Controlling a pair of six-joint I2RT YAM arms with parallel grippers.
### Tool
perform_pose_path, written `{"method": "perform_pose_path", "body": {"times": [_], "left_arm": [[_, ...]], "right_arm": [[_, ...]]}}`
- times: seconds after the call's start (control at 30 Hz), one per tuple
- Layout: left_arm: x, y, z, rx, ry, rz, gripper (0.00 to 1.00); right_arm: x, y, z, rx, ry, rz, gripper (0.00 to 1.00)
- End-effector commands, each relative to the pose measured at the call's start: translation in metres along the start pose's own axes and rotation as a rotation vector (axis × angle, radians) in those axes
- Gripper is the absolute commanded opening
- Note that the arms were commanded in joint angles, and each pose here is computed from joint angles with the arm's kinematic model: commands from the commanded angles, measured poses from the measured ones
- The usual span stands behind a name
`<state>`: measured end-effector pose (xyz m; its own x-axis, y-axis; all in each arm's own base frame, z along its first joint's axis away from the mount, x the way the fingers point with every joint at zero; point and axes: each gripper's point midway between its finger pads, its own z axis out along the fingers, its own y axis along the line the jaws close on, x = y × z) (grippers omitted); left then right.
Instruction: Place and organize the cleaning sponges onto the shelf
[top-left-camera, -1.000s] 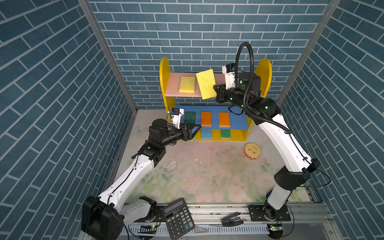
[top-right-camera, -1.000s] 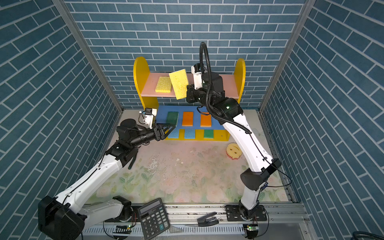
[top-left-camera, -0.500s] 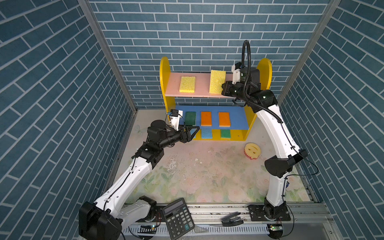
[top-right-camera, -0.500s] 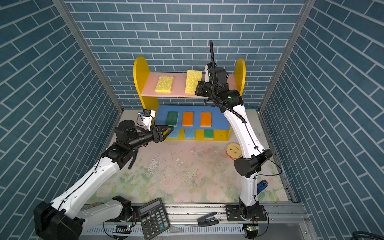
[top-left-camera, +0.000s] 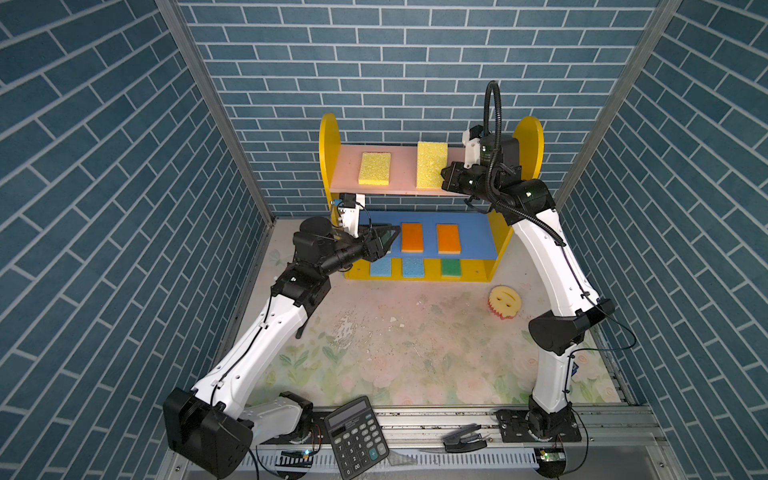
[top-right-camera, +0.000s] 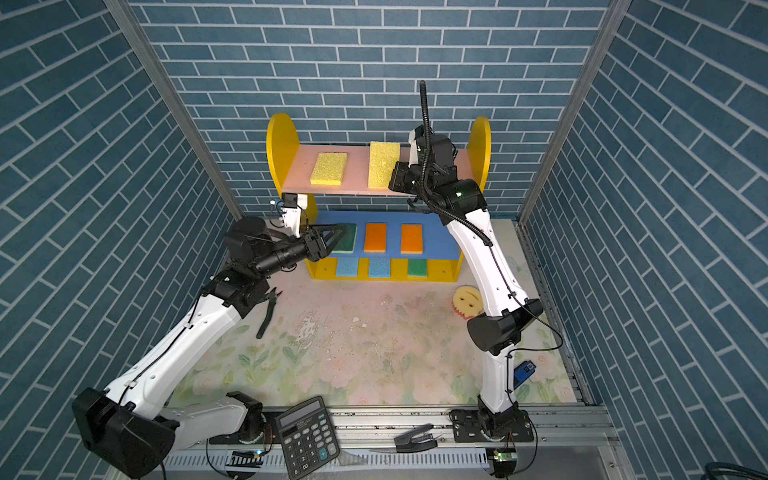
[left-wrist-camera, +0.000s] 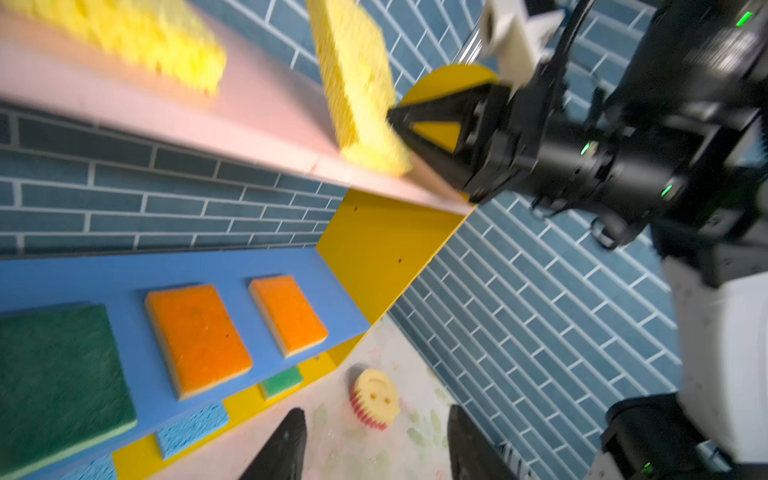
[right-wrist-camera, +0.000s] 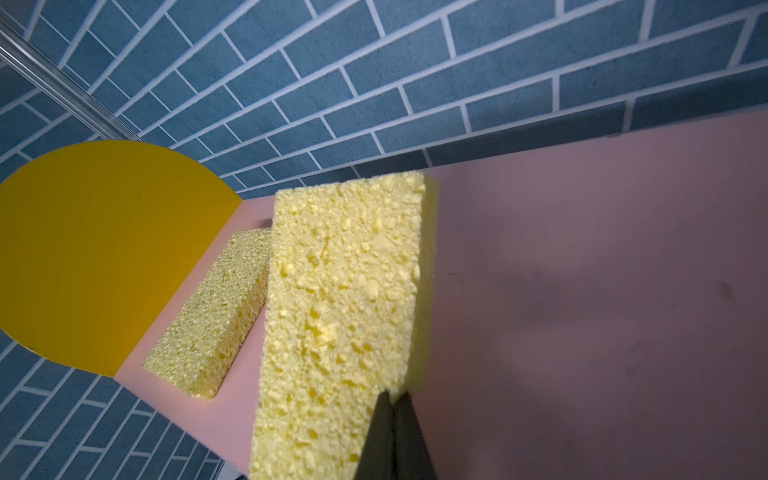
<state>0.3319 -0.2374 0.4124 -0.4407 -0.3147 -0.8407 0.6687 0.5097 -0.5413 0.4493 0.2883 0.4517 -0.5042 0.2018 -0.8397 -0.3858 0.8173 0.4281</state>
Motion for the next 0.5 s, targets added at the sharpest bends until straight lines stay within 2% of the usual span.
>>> {"method": "perform_pose_path", "body": {"times": [0.0, 0.1, 0.27, 0.47], "left_arm": [[-0.04, -0.02, 0.006, 0.06, -0.091, 0.029, 0.5], [-0.059, -0.028, 0.02, 0.099, -0.102, 0.006, 0.52], [-0.069, -0.031, 0.033, 0.115, -0.095, -0.031, 0.53], [-0.076, -0.034, 0.024, 0.025, -0.041, -0.002, 0.56]], "right_arm": [[0.007, 0.003, 0.008, -0.019, 0.032, 0.043, 0.0], [0.007, 0.002, 0.009, -0.014, 0.028, 0.053, 0.0], [0.007, -0.002, 0.01, 0.008, 0.02, 0.056, 0.0], [0.009, -0.002, 0.01, 0.01, 0.015, 0.052, 0.05]]}}
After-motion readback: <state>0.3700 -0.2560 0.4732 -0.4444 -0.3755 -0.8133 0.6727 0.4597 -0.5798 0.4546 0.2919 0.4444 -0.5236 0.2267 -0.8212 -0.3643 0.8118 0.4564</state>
